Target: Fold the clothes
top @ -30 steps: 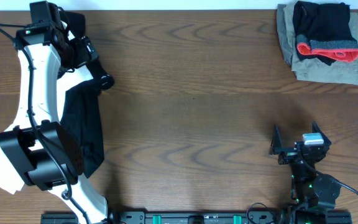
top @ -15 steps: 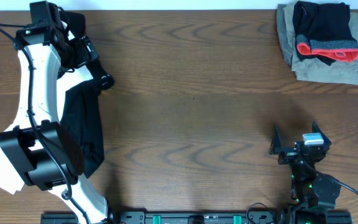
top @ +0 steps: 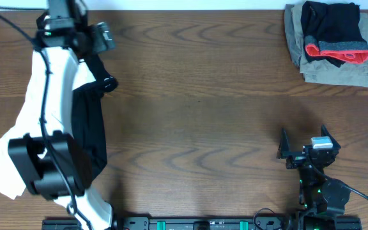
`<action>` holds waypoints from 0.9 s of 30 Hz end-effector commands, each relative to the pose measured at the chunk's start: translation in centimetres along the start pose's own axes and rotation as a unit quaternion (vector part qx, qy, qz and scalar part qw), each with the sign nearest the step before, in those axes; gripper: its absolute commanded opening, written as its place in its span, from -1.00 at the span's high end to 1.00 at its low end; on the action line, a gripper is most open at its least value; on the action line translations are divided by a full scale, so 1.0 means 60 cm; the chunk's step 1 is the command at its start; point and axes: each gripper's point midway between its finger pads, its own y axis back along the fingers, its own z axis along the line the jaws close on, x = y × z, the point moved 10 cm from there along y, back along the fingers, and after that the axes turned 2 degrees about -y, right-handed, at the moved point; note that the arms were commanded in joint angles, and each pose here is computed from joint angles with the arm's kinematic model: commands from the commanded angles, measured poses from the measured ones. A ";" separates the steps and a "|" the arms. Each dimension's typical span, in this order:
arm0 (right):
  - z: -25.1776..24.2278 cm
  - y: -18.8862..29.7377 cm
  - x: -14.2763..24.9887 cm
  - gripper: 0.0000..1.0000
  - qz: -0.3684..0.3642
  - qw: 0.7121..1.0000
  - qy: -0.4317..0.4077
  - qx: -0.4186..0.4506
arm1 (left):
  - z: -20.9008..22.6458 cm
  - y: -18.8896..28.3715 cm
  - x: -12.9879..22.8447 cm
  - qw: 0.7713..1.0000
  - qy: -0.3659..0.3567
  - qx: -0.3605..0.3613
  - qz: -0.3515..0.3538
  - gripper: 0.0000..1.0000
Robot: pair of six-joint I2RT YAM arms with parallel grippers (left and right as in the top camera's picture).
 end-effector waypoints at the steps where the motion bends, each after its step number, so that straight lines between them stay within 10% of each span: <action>1: 0.002 0.000 0.001 -0.98 -0.001 1.000 0.000 -0.001 | -0.035 0.065 0.004 0.995 -0.067 0.025 -0.066 -0.96; 27: 0.002 0.000 0.001 -0.98 -0.001 1.000 0.000 -0.001 | 0.063 0.136 0.401 0.942 -0.065 0.075 -0.321 -0.96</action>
